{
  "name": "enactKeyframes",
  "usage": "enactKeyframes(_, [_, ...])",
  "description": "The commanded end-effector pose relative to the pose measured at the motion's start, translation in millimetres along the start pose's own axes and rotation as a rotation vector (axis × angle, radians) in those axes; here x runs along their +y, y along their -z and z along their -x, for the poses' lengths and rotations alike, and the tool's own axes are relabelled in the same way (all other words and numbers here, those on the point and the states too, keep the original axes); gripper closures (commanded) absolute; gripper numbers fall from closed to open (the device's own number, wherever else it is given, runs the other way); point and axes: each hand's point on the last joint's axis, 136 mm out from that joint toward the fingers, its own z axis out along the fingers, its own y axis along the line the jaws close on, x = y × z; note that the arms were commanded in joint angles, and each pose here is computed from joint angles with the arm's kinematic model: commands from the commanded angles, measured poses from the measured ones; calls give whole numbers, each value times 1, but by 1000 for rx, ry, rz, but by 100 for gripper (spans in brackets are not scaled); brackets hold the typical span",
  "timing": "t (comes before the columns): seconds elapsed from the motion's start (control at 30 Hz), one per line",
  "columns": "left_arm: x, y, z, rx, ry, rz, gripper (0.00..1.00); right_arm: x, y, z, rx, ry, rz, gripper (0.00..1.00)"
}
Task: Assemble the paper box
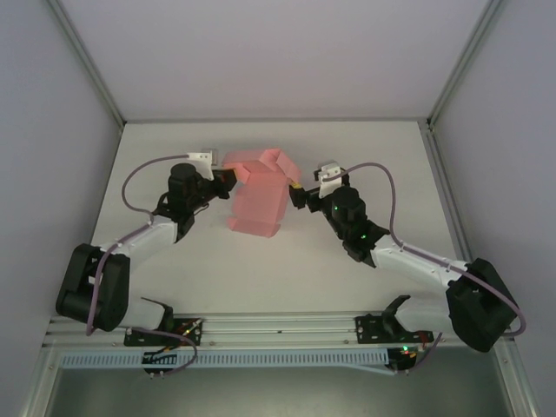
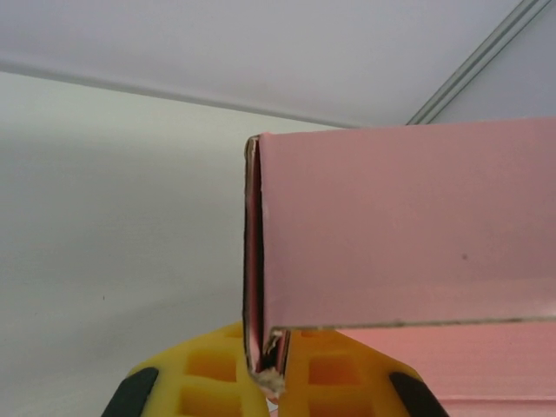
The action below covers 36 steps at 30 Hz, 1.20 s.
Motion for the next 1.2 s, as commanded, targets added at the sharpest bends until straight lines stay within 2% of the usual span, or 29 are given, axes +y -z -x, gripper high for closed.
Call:
enactKeyframes(0.0, [-4, -5, -4, 36, -41, -14, 100, 0, 3, 19, -54, 29, -8, 0])
enactKeyframes(0.37, [3, -10, -11, 69, -37, 11, 100, 3, 11, 51, -148, 123, -11, 0])
enactKeyframes(0.73, [6, -14, -15, 90, -23, 18, 100, -8, 24, 71, -245, 42, -63, 0])
enactKeyframes(0.87, [6, -15, -16, 93, -12, 14, 100, -17, 33, 72, -278, -55, -83, 0])
enactKeyframes(1.0, [2, -17, -18, 101, -11, -9, 100, -15, 31, 68, -315, -182, -26, 0])
enactKeyframes(1.17, [0, -15, -19, 101, -27, -24, 100, -30, 18, 63, -242, -369, -31, 0])
